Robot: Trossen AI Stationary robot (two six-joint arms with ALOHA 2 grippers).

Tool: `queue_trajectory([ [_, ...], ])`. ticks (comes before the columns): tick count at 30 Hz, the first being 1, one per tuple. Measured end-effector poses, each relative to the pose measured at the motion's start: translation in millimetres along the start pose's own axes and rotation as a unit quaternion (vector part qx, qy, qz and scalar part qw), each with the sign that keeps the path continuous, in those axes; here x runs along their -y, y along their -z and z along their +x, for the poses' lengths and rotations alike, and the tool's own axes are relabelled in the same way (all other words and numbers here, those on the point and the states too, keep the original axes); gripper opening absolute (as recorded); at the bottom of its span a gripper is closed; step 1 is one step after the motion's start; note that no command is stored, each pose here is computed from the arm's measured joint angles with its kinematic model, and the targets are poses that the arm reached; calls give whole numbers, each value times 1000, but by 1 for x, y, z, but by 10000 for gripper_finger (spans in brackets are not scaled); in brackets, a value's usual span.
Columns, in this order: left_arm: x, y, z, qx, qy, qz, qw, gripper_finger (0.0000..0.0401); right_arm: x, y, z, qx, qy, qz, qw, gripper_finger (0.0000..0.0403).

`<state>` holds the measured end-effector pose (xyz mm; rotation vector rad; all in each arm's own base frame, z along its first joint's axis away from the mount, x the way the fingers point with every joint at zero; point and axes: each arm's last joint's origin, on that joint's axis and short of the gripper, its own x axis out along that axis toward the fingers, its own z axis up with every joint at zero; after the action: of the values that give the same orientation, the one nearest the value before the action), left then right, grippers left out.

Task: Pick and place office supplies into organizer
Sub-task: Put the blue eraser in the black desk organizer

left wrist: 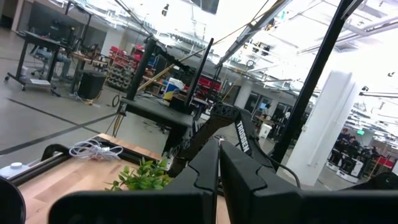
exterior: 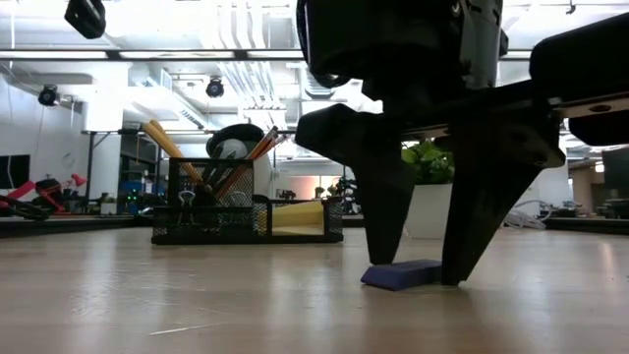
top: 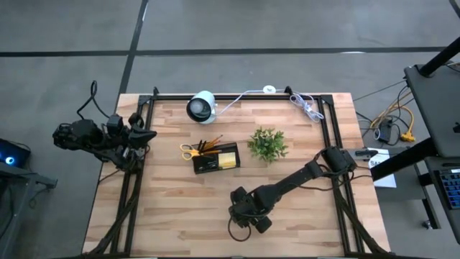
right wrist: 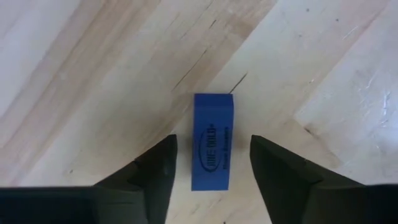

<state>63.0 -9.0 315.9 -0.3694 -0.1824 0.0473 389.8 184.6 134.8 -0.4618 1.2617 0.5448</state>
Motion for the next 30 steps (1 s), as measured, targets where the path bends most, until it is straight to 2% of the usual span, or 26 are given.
queue_trajectory([
  [10, 0, 0, 0, 0, 0, 0, 1000, 0, -1, 1, 1, 0, -12, 3, 1000, 88],
  [14, 0, 0, 0, 0, 0, 0, 1000, 0, 0, 1, 1, 1, -16, 6, 1000, 60],
  [30, 0, 0, 0, 0, 0, 0, 1000, 0, 0, 0, 0, 1, -16, 8, 1000, 54],
])
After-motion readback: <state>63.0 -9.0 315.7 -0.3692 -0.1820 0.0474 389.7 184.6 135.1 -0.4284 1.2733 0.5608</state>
